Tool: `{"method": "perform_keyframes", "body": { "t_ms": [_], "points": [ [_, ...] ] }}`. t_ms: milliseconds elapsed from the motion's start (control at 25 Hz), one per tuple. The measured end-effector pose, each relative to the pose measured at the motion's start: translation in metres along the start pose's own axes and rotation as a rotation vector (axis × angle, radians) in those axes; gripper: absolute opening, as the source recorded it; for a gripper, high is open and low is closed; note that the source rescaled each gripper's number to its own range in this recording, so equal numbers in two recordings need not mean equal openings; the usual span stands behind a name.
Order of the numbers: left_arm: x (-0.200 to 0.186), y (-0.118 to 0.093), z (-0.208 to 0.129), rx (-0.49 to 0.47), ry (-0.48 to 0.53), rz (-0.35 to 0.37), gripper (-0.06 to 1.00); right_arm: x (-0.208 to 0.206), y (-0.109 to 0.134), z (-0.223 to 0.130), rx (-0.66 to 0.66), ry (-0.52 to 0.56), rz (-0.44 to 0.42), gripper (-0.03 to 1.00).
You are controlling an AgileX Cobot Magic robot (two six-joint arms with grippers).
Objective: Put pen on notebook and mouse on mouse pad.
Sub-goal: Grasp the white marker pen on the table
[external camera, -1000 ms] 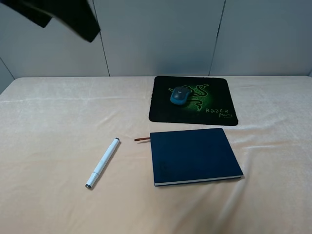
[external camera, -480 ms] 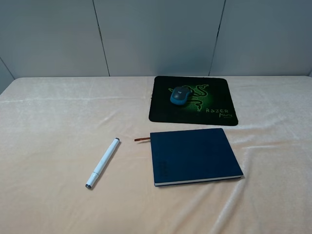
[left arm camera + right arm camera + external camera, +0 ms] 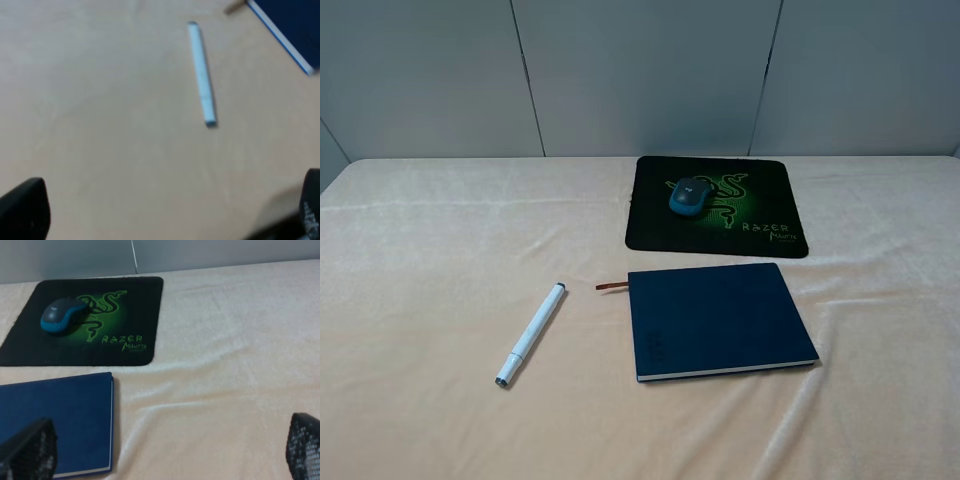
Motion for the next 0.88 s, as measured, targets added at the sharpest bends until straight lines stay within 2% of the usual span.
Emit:
{"method": "perform_keyframes", "body": {
  "t_ms": [120,280,560,680,880],
  "points": [
    [0.005,0.007,-0.01,-0.06,-0.062,0.067,1.0,0.0,0.0,0.0,0.0,0.0,0.0,1.0],
    [0.014,0.014,-0.029,-0.127,-0.086,0.139,1.0,0.0,0.0,0.0,0.0,0.0,0.0,1.0],
    [0.01,0.018,-0.042,-0.194,-0.163,0.236,1.0,0.0,0.0,0.0,0.0,0.0,0.0,1.0],
    [0.005,0.018,-0.043,-0.201,-0.203,0.259,1.0,0.0,0.0,0.0,0.0,0.0,0.0,1.0],
    [0.005,0.018,-0.043,-0.197,-0.206,0.261,1.0,0.0,0.0,0.0,0.001,0.0,0.001,1.0]
  ]
}}
Point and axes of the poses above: a point on each arm's last joint axis where the gripper is mounted, x pointing out along that axis toward the gripper, y along the wrist's bending axis when the last joint is at zero, z = x × y, the point moved 10 cm from there along x, pointing out along that axis toward the gripper, and after that the axes turned 3 degrees about x, right-handed, at the moved point
